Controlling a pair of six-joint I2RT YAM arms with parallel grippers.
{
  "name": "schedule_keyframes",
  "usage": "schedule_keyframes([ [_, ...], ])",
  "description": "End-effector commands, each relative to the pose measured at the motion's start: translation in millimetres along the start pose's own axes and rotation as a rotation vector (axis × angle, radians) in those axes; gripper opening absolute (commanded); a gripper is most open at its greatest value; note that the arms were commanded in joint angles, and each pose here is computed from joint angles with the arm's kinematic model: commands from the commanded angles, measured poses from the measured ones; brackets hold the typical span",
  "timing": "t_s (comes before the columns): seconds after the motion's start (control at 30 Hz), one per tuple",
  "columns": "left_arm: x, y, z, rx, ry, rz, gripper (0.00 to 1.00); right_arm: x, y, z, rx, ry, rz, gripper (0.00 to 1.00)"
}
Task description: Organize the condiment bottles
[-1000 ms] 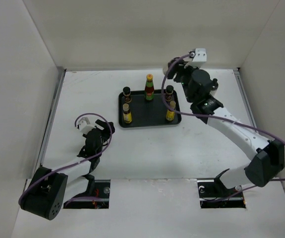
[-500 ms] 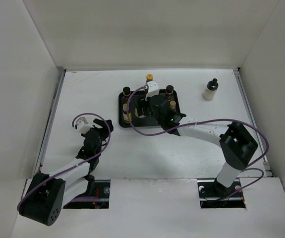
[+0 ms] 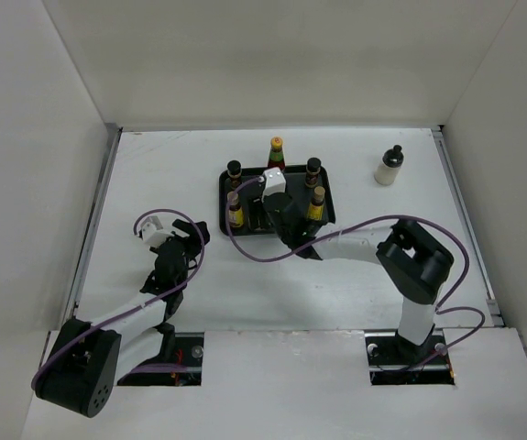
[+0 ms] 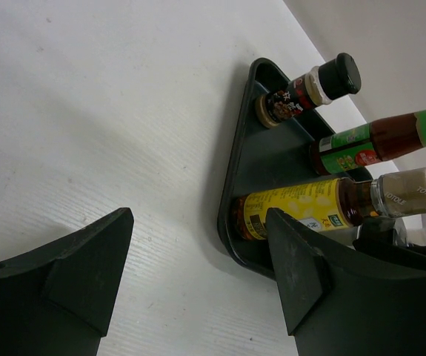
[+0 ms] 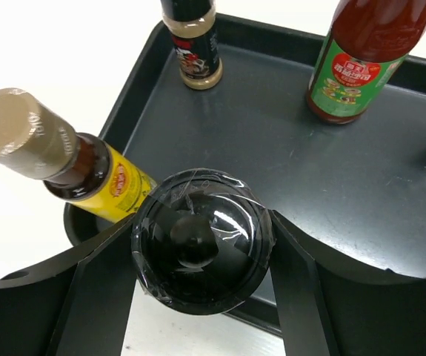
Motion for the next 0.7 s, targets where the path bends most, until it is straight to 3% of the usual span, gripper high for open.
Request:
schedule_keyframes([
  [0.0,3,-5,-1,-0.022,-0.018,0.016,0.71,15,11,3,0.001,-0.080,-0.037,0.72],
  [0.17,2,-4,-2,-0.019,-0.012,0.013,0.71,42,1,19,-0.031,-0.111,-0.021,0.85],
  [0.43,3,-6,-1,-0.025,-0.015,0.016,0.71,99,-49,77,-0.107,-0.189,-0.046,0.86],
  [0.67,2,-6,-1,-0.025,-0.013,0.015,0.71,106,-201,105,-0.519,-0.239,-0.174,0.84],
])
Point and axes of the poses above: each gripper's point midway between its finger pads, its own z axis back along the fingers, its own y axis along the line the jaws close on, x = y × z, the point moved 7 cm from there along z, back along the fingers, and after that the axes turned 12 degrees about z, right-handed, at the moved point
